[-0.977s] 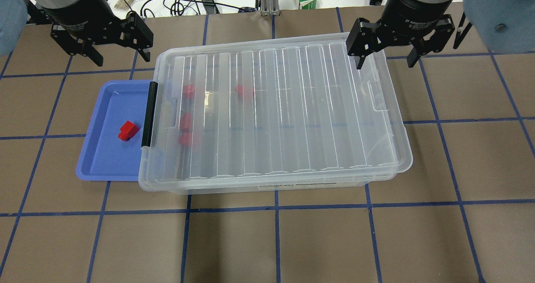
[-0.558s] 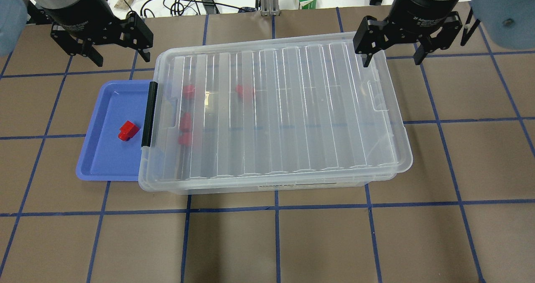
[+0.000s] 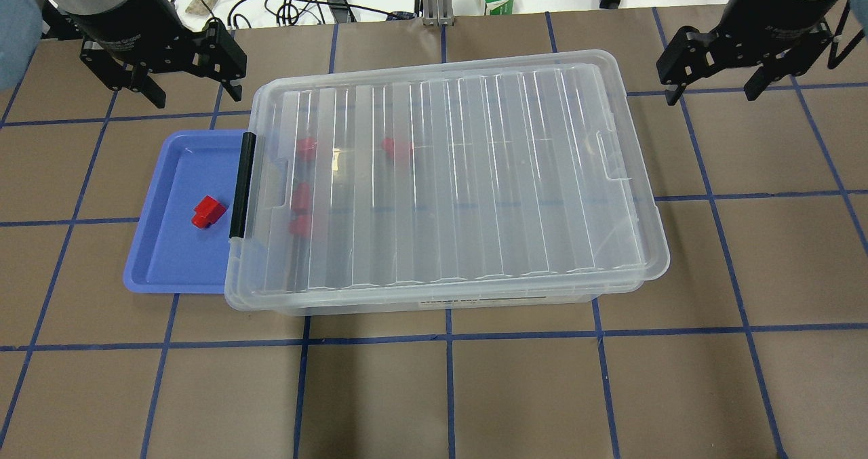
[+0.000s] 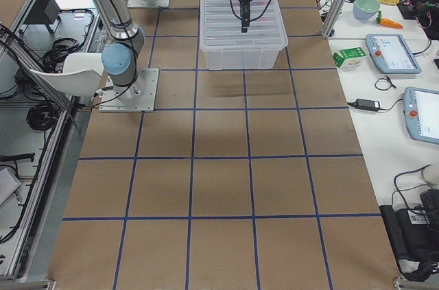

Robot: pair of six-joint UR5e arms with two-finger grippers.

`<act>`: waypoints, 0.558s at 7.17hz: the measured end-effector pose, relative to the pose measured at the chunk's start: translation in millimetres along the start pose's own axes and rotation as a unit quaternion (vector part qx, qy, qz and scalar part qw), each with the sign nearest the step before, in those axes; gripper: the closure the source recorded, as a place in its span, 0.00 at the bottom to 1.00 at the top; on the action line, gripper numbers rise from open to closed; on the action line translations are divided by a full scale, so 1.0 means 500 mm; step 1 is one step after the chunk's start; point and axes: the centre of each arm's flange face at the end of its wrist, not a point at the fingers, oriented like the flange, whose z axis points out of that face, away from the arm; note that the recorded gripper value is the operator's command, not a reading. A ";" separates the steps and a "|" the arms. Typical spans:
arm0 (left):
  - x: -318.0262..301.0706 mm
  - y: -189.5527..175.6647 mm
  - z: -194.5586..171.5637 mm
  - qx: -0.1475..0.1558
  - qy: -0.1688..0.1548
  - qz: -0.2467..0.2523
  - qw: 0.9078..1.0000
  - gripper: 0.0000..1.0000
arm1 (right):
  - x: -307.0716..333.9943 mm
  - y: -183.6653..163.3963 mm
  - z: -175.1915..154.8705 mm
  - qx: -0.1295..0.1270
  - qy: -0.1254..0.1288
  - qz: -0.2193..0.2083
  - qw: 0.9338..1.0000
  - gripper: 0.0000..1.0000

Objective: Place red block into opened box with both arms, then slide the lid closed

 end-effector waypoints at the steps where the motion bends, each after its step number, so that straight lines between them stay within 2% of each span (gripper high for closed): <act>1: 0.000 0.000 0.000 0.000 0.000 0.000 1.000 0.00 | 0.002 -0.005 0.054 0.007 -0.004 0.000 1.000 0.00; 2: 0.000 0.000 0.000 0.000 0.000 0.000 1.000 0.00 | 0.002 -0.014 0.105 0.010 -0.009 0.000 1.000 0.00; 4: 0.001 0.000 0.000 0.000 0.001 0.001 1.000 0.00 | -0.006 -0.028 0.176 -0.002 -0.032 -0.002 0.999 0.00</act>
